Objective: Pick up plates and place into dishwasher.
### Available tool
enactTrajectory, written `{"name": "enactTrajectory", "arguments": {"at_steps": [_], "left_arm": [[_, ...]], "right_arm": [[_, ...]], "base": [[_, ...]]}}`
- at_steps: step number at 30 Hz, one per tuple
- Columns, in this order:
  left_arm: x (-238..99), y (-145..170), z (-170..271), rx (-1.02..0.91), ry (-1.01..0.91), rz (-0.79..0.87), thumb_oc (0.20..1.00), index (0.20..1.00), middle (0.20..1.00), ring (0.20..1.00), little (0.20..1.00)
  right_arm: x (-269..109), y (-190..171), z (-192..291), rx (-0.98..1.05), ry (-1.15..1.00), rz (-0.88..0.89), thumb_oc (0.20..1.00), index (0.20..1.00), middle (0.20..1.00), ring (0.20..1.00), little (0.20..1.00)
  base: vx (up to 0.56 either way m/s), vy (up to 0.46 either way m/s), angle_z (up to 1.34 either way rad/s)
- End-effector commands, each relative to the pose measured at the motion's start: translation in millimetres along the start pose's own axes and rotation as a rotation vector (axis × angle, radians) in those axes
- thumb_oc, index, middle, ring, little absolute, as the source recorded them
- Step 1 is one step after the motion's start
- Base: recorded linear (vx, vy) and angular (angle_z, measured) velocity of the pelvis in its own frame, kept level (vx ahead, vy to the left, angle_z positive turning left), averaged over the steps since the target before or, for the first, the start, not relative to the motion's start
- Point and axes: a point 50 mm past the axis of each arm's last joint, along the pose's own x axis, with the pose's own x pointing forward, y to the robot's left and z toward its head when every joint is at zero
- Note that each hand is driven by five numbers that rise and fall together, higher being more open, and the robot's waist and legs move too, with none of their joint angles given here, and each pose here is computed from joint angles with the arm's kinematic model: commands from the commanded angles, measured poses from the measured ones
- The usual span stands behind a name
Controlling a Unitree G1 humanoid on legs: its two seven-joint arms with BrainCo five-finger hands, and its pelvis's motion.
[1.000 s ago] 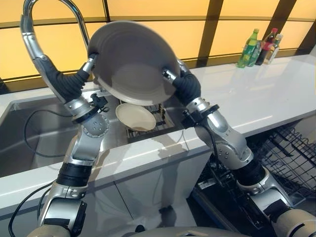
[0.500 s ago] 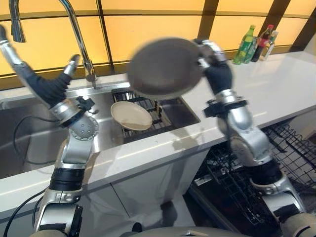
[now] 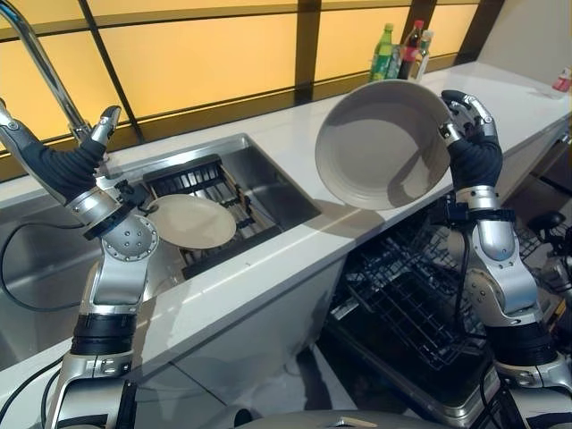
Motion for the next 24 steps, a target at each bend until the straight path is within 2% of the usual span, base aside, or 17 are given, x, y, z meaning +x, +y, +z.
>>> {"name": "enactTrajectory", "arguments": {"at_steps": [1,9,19,24], "left_arm": [[8,-3,-1,0.025,-0.061,-0.022,1.0,1.0,1.0,1.0,1.0],[8,8,-7,0.067,-0.059,-0.015,1.0,1.0,1.0,1.0,1.0],[10,42,-26,0.198,-0.066,-0.016,1.0,1.0,1.0,1.0,1.0],[11,55,-33,0.258,-0.078,-0.029,1.0,1.0,1.0,1.0,1.0]], "right_arm": [[4,-10,28,-0.018,-0.161,-0.037,0.2,0.2,0.2,0.2,0.2],[-7,-29,22,-0.119,-0.123,-0.143,0.2,0.2,0.2,0.2,0.2],[-44,-90,5,-0.322,0.029,-0.373,0.2,0.2,0.2,0.2,0.2],[-58,-108,0,-0.388,0.081,-0.461,0.2,0.2,0.2,0.2,0.2]], "base": [[0.0,0.0,0.0],[0.0,0.0,0.0],[0.01,-0.051,-0.09],[0.01,-0.073,-0.05]]}}
